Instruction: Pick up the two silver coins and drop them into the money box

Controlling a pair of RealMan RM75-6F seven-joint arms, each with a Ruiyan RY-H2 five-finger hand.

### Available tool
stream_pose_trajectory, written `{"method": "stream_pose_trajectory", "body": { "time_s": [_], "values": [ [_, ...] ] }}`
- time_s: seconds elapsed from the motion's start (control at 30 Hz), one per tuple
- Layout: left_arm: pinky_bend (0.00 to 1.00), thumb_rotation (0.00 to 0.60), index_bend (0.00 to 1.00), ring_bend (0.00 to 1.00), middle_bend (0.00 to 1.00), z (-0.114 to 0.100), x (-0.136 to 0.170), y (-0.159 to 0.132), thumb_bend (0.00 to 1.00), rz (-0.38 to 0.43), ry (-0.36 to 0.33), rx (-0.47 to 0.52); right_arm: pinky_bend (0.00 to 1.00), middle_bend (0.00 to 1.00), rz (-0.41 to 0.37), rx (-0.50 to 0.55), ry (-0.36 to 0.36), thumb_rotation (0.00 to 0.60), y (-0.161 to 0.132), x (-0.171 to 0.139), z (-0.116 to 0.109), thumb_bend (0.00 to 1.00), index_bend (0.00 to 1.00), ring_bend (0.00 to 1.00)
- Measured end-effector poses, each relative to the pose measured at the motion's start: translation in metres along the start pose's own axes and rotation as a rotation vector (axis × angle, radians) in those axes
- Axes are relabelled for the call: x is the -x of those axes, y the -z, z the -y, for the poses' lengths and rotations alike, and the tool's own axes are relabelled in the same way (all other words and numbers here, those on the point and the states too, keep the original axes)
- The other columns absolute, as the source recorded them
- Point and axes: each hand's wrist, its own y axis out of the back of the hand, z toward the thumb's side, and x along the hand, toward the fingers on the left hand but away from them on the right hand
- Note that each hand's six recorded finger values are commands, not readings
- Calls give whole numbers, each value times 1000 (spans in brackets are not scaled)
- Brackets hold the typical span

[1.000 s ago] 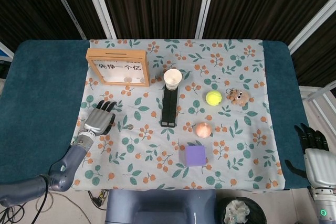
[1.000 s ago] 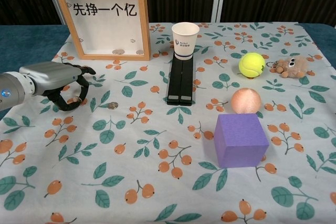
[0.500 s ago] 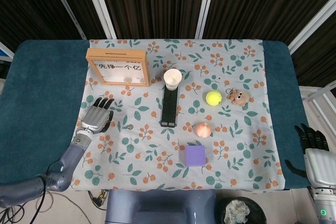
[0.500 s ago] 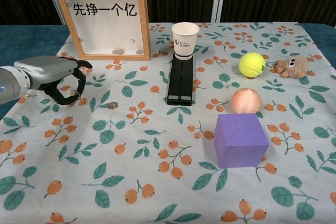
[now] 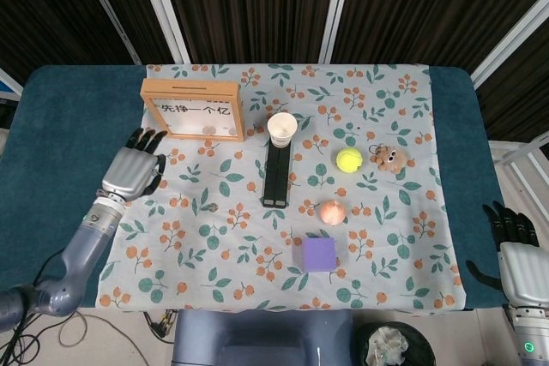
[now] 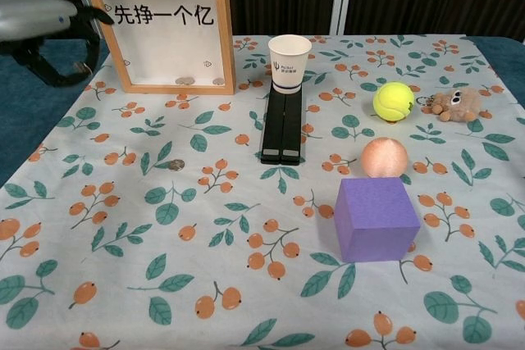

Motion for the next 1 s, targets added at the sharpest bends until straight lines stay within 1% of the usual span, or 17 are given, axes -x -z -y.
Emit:
{"method": "stream_pose_trajectory", "body": {
  "time_s": [0.03, 0.1, 0.13, 0.2, 0.27, 0.43, 0.63, 0.73, 0.8, 0.9, 1.0],
  "values": [
    [0, 600, 677, 0, 41, -14, -1, 6, 531, -15, -12, -3, 0, 1, 0, 0, 2, 600, 0, 0, 0, 261, 0, 0],
    [0, 600, 677, 0, 42, -33, -3, 15, 531, -41, -26, 1, 0, 1, 3, 6, 7, 600, 0, 1, -1, 261, 0, 0],
    [0, 600, 677, 0, 42, -48, -7, 21, 531, -59, -38, 7, 0, 1, 5, 10, 9, 600, 1, 1, -1, 261, 0, 0],
    [0, 600, 677, 0, 43, -67, -15, 26, 531, -80, -46, 24, 0, 1, 6, 17, 10, 600, 1, 1, -2, 261, 0, 0],
    [0, 600, 677, 0, 43, -83, -24, 28, 531, -97, -40, 50, 0, 1, 4, 16, 9, 600, 1, 1, -2, 262, 0, 0],
    [0, 600, 677, 0, 43, -120, -47, 26, 526, -112, -37, 89, 0, 1, 6, 16, 11, 600, 1, 0, -2, 261, 0, 0],
    [0, 600, 670, 0, 43, -155, -78, 24, 524, -118, -59, 61, 0, 1, 15, 22, 6, 600, 2, 1, -1, 262, 0, 0],
    [0, 600, 663, 0, 43, -167, -93, 22, 523, -120, -69, 55, 0, 1, 21, 28, 7, 600, 2, 1, -1, 261, 0, 0],
    [0, 600, 659, 0, 42, -171, -100, 20, 523, -121, -66, 52, 0, 1, 22, 25, 8, 600, 3, 3, -1, 261, 0, 0],
    [0, 600, 658, 0, 43, -173, -113, 20, 522, -127, -52, 44, 0, 1, 22, 31, 5, 600, 3, 4, 0, 261, 0, 0],
    [0, 600, 658, 0, 42, -169, -126, 20, 522, -134, -34, 41, 0, 1, 28, 32, 4, 600, 4, 4, 0, 261, 0, 0]
  ]
}}
